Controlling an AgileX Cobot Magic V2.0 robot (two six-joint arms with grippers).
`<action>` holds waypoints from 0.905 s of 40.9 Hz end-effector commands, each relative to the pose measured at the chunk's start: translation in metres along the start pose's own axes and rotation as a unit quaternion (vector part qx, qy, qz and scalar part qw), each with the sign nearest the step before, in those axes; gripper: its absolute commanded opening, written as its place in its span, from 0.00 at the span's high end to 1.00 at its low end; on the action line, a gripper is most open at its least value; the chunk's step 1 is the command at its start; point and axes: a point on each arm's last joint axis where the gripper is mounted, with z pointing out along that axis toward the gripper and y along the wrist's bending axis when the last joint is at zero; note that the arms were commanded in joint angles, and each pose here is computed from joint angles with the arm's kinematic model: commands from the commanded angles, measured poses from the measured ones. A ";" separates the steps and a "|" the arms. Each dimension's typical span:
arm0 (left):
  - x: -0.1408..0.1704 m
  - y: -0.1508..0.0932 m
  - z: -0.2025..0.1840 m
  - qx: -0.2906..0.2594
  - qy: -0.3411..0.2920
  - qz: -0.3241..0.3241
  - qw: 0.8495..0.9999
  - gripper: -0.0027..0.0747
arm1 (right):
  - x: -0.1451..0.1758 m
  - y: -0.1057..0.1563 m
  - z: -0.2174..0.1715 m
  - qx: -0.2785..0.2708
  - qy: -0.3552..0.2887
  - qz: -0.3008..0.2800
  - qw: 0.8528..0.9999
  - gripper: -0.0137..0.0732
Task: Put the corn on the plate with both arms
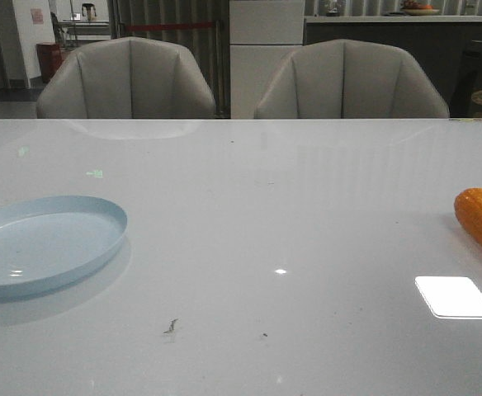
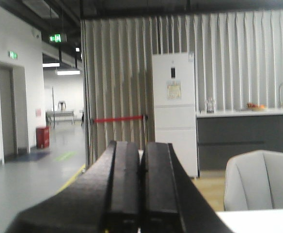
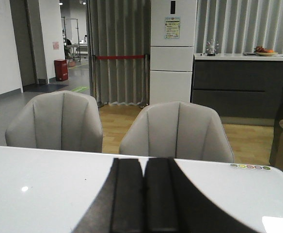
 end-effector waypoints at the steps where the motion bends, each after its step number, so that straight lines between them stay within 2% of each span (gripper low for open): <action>1: -0.007 0.001 0.030 -0.001 0.007 -0.006 1.000 0.84 | -0.023 -0.001 0.028 0.004 -0.044 0.000 0.999 0.78; 5: 0.015 -0.001 0.055 0.003 0.065 -0.006 0.998 0.84 | -0.010 -0.002 0.057 0.006 -0.013 0.001 1.000 0.78; 12: 0.062 -0.005 0.094 0.010 0.171 -0.011 0.985 0.84 | 0.034 -0.003 0.101 0.007 0.117 0.003 0.993 0.78; 18: 0.096 -0.007 0.113 0.010 0.237 -0.024 0.971 0.84 | 0.075 -0.003 0.125 0.007 0.233 0.019 0.972 0.78; 25: 0.125 -0.009 0.123 0.000 0.300 -0.063 0.952 0.83 | 0.104 -0.002 0.138 0.009 0.310 0.052 0.949 0.78; 28: 0.131 -0.010 0.124 -0.003 0.311 -0.071 0.948 0.77 | 0.109 -0.001 0.140 0.010 0.321 0.067 0.945 0.76; 31: 0.132 -0.010 0.125 -0.003 0.313 -0.073 0.947 0.68 | 0.111 -0.001 0.141 0.011 0.326 0.069 0.943 0.71; 37: 0.133 -0.010 0.125 -0.003 0.315 -0.073 0.946 0.46 | 0.115 -0.001 0.144 0.011 0.333 0.069 0.940 0.48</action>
